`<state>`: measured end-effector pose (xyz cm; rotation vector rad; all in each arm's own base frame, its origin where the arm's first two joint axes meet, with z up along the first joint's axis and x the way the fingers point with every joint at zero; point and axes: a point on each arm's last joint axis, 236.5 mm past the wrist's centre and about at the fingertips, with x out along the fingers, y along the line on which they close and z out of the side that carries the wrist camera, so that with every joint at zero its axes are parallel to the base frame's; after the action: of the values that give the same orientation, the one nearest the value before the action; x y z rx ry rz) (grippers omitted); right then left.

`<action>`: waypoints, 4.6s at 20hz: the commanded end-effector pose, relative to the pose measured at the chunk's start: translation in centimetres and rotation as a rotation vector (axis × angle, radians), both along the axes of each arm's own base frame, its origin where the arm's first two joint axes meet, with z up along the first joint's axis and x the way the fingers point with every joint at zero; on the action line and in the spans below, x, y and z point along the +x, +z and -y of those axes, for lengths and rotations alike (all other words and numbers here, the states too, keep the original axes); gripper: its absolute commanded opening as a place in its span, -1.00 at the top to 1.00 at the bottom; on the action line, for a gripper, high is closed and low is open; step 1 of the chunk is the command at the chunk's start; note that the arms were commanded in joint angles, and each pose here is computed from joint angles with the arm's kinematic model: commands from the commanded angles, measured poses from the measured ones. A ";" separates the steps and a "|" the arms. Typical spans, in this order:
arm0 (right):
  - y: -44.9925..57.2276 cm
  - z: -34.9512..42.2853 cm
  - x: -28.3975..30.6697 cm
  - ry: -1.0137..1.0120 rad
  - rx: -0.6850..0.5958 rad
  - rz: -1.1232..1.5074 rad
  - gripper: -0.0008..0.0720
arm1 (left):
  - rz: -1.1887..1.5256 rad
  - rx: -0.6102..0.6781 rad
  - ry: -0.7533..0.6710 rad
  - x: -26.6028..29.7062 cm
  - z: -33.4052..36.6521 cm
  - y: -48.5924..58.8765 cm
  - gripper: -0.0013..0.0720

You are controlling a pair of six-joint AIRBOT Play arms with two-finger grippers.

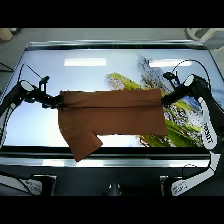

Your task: Fold the shirts.

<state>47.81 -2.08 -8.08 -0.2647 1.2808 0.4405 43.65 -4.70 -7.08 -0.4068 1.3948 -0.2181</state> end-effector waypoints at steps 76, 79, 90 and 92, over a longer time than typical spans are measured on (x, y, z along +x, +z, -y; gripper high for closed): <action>1.9 2.5 5.7 -0.351 0.327 0.121 -0.91 | 0.414 -0.111 0.027 9.0 -0.4 11.4 0.05; -0.4 0.3 5.0 -0.402 0.491 0.017 -0.92 | 0.513 -0.103 -0.051 8.1 2.5 16.0 0.06; 8.2 -6.1 6.5 -0.246 0.582 0.171 0.92 | 0.433 -0.213 -0.175 6.3 19.0 12.4 0.90; 13.9 -7.5 4.5 -0.167 0.591 0.211 0.92 | 0.349 -0.238 -0.141 5.9 23.0 8.0 0.89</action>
<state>53.98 3.67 -0.53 0.3355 0.9834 0.5312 49.89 -22.69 5.31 -0.3586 0.9838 -0.5787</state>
